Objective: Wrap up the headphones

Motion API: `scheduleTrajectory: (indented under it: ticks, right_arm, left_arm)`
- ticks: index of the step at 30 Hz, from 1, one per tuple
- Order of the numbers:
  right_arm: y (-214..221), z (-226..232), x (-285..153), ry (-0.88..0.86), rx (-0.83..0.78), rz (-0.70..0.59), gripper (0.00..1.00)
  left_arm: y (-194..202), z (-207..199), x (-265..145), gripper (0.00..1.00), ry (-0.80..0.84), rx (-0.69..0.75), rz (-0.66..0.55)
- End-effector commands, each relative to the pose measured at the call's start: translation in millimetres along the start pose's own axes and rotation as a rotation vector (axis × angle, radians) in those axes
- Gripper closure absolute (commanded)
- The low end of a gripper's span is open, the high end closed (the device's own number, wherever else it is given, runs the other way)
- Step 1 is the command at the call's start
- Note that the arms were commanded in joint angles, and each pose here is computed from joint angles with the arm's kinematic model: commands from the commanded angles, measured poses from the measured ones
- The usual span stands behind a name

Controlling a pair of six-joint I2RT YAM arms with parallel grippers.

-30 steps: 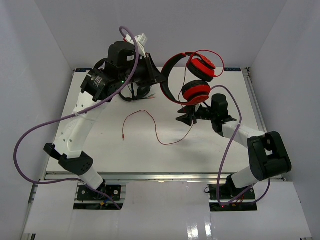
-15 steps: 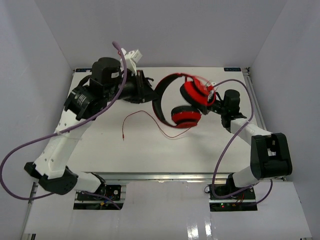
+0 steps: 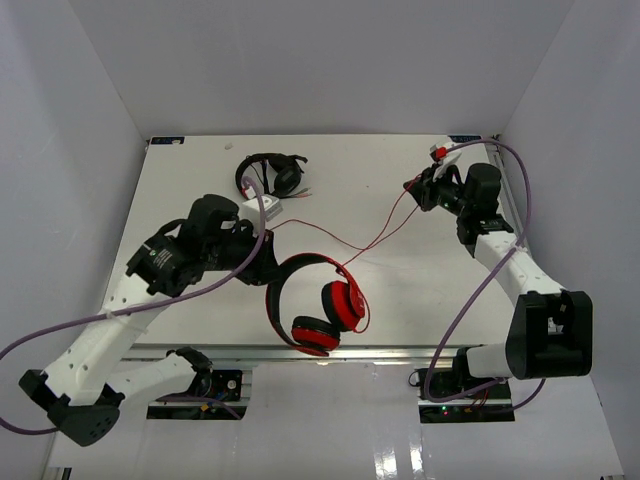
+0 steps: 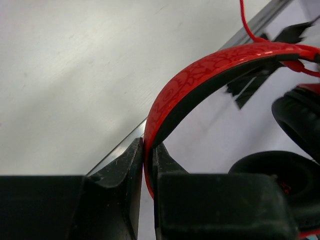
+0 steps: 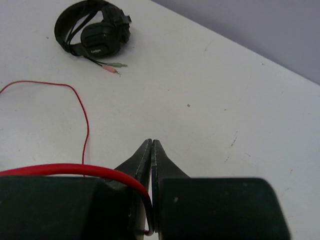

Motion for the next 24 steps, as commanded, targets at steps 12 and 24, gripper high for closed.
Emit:
scheduleTrajectory:
  ticks: [12,24]
  right_arm:
    - [-83,38,-35,-0.129,-0.058,-0.093,0.92]
    - [-132,50,-35,-0.121,0.027,-0.148,0.92]
  left_arm:
    - [17,78,64,1.00,-0.354,0.166,0.222]
    - [21,96,112,1.00,-0.364,0.203,0.359]
Point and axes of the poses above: each gripper's point midway between its finger pads, its own x axis out along the fingers, its own z axis along the line the jaws close on, y = z × x, the point moved 6 cm from there along -x, back along the fingers, and after that the axes turned 6 degrees about x, right-handed, at the moved point
